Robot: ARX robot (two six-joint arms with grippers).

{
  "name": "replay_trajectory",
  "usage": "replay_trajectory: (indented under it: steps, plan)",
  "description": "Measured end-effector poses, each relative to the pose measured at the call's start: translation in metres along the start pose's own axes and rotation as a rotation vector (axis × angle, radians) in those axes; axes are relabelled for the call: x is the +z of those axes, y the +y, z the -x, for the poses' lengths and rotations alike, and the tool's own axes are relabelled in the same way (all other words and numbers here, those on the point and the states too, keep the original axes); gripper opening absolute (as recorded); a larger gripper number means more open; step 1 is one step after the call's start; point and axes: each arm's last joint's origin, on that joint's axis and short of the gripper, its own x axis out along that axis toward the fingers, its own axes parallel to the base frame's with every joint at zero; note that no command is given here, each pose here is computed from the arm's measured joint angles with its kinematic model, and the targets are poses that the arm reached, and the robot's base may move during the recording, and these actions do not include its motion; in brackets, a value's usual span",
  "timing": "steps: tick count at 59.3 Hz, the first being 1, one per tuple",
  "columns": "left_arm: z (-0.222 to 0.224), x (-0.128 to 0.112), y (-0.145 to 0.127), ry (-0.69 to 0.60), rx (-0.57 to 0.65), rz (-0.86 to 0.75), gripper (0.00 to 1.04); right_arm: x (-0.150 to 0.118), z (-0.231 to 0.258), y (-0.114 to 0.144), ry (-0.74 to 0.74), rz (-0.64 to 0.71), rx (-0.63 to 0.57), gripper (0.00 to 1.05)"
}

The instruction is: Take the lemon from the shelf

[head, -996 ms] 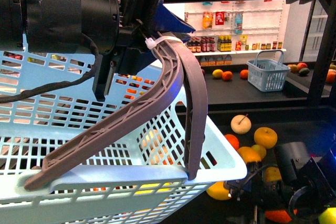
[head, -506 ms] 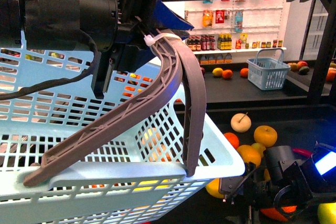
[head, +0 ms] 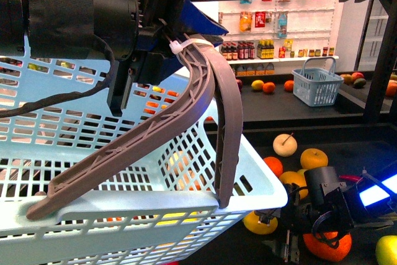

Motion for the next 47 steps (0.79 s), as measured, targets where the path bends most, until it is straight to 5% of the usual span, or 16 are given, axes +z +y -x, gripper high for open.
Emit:
replay_trajectory:
  steps: [21,40,47]
  plan:
    - [0.0,0.0,0.0,-0.001,0.0,0.0,0.07,0.01,-0.016,-0.012,-0.016,-0.034,-0.04,0.97]
    - [0.0,0.0,0.0,0.0,0.0,0.0,0.07,0.005,-0.015,-0.005,0.013,-0.082,-0.002,0.58]
    - [0.0,0.0,0.0,0.001,-0.001,0.0,0.07,0.005,-0.011,-0.007,0.026,-0.1,0.0,0.54]
